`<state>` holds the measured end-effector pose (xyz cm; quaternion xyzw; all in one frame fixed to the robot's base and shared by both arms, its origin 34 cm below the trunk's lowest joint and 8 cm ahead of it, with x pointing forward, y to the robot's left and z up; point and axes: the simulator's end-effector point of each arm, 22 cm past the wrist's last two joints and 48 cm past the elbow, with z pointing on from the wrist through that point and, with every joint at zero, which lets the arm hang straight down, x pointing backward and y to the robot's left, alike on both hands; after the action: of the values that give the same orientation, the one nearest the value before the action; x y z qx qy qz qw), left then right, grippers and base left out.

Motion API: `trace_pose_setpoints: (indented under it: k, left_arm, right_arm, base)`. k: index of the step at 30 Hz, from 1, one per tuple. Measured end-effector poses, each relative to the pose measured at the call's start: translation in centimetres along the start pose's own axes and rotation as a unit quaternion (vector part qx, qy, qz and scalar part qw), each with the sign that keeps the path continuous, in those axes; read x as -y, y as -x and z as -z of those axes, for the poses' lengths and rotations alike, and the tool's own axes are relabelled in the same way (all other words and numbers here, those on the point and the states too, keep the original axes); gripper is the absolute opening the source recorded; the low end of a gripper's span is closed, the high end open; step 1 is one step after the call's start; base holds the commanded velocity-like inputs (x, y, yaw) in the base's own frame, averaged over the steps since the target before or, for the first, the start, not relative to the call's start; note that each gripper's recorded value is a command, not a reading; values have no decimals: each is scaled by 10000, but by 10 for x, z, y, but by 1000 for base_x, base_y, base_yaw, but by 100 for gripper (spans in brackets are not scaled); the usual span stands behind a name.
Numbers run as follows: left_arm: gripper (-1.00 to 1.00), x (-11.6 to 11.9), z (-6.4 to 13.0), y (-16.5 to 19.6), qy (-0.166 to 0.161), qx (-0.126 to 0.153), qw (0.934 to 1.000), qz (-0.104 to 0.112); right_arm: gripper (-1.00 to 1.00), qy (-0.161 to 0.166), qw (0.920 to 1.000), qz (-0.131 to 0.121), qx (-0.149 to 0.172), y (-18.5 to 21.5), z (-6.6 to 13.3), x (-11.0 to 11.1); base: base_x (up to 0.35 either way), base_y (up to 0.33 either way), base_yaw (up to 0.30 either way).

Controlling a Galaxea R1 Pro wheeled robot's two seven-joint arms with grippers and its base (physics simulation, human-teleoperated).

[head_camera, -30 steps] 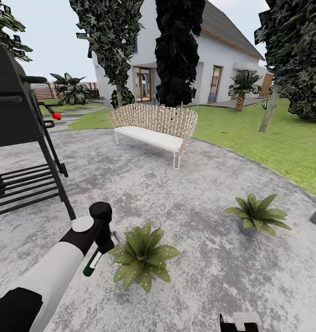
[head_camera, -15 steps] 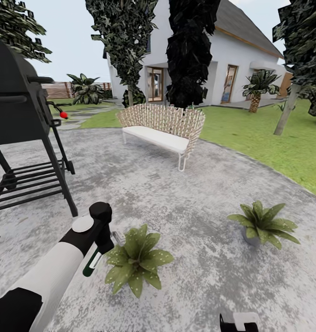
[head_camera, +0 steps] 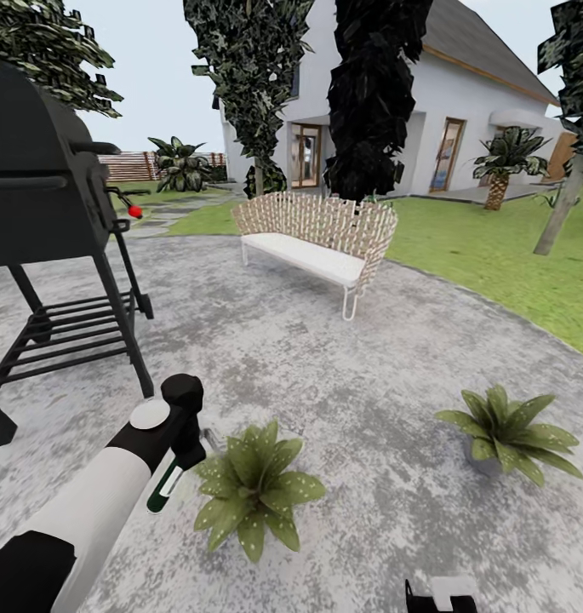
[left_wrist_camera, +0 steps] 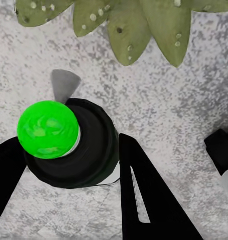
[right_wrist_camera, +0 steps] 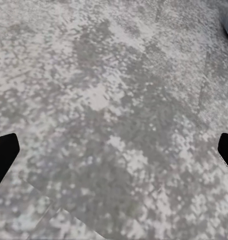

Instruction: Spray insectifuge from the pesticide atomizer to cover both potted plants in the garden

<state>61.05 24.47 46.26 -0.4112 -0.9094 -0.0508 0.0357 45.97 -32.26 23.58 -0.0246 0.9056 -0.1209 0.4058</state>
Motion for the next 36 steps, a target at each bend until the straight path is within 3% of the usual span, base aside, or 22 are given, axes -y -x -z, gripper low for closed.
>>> trace_pose_setpoints:
  k: [5,11,23,29,36]
  left_arm:
    - [-100,2,-2,-1,-14,-20,10000,-16]
    - [-100,19,-35,-18,2,-223,9997,-68]
    - [-100,24,-41,-21,-70,-240,9997,-62]
    - [-100,41,-56,-29,-203,-337,9992,-105]
    - [-100,41,-56,-29,-198,-342,9992,-105]
  right_arm:
    - [100,2,10000,4,-1,0,0,0]
    - [100,7,10000,7,-9,0,0,-1]
    - [100,4,10000,2,-10,-1,0,-1]
    - [100,0,10000,2,-9,0,0,0]
    - [100,1,10000,4,-13,-1,0,0]
  base:
    - [263,-43,71]
    - [24,-8,257]
    - [0,0,66]
    - [-4,-153,220]
    - [-234,-143,14]
